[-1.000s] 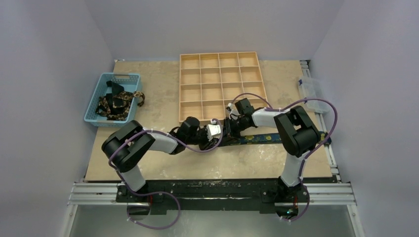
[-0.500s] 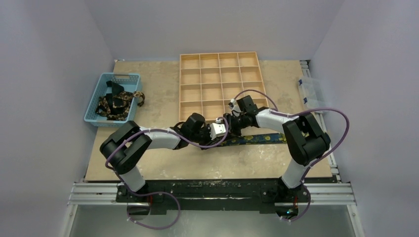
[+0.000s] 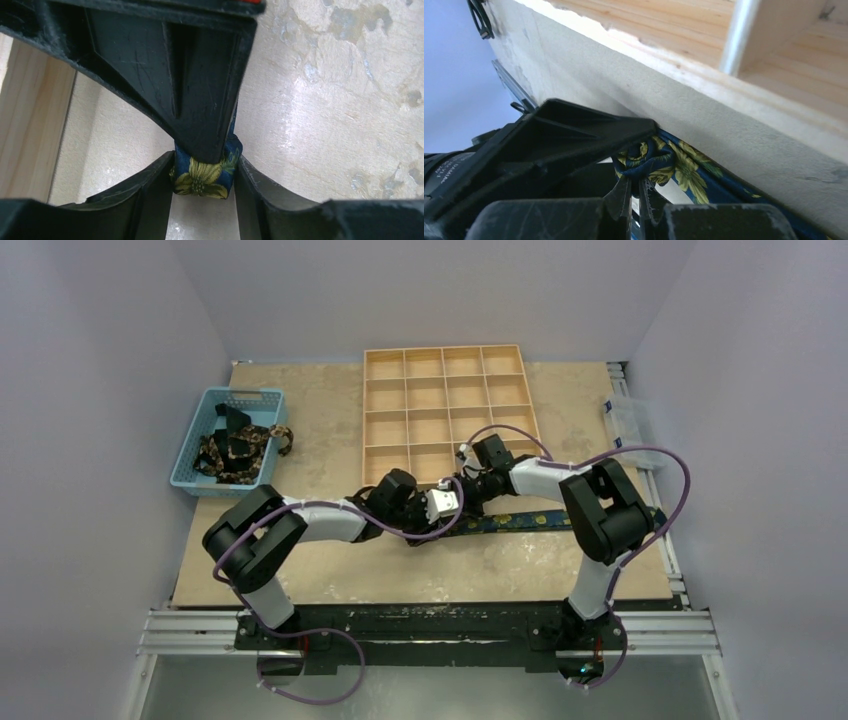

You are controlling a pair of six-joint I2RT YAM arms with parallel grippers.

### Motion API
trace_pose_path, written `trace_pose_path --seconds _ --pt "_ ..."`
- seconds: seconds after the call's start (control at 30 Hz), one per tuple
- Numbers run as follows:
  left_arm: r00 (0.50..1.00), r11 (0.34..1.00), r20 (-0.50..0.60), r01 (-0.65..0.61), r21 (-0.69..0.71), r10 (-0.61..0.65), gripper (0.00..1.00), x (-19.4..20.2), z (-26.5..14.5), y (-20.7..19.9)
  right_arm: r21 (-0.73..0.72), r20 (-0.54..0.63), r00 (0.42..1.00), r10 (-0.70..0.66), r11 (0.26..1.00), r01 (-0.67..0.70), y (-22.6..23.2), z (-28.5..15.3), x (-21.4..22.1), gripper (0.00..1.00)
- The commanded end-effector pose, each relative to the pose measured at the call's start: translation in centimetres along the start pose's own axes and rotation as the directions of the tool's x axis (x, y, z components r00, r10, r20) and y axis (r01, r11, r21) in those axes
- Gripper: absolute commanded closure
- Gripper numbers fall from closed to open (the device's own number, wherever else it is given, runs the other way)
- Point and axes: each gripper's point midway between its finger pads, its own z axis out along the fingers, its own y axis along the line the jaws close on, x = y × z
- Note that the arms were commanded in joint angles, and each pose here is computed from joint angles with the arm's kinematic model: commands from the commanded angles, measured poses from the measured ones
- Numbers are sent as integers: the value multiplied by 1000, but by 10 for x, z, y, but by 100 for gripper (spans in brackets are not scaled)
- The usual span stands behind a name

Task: Roll the ties
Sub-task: Roll the tie at the center of the board.

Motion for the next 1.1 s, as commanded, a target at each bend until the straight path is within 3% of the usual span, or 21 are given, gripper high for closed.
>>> trace_pose_path --seconds 0.0,0.1,0.3,0.6,0.83,1.07 --pt "999 998 -43 25 61 -22 49 25 -2 -17 142 -21 999 39 989 -35 -49 2 11 100" --pt "1000 997 -6 -6 76 6 35 19 -1 -17 169 -39 996 77 983 -70 -67 4 17 100" --pt "998 998 61 -18 55 14 29 9 1 -12 230 -50 991 124 967 -109 -96 6 24 100" --pt "989 999 146 -18 43 12 31 -2 4 5 339 -43 991 124 935 -102 -123 -6 30 100" --pt "984 996 176 -31 86 15 39 -10 14 2 345 -18 996 88 936 -76 -121 -12 29 100" --pt "984 995 176 -45 94 28 39 -6 22 -4 356 -6 996 89 931 -81 -122 -11 23 100"
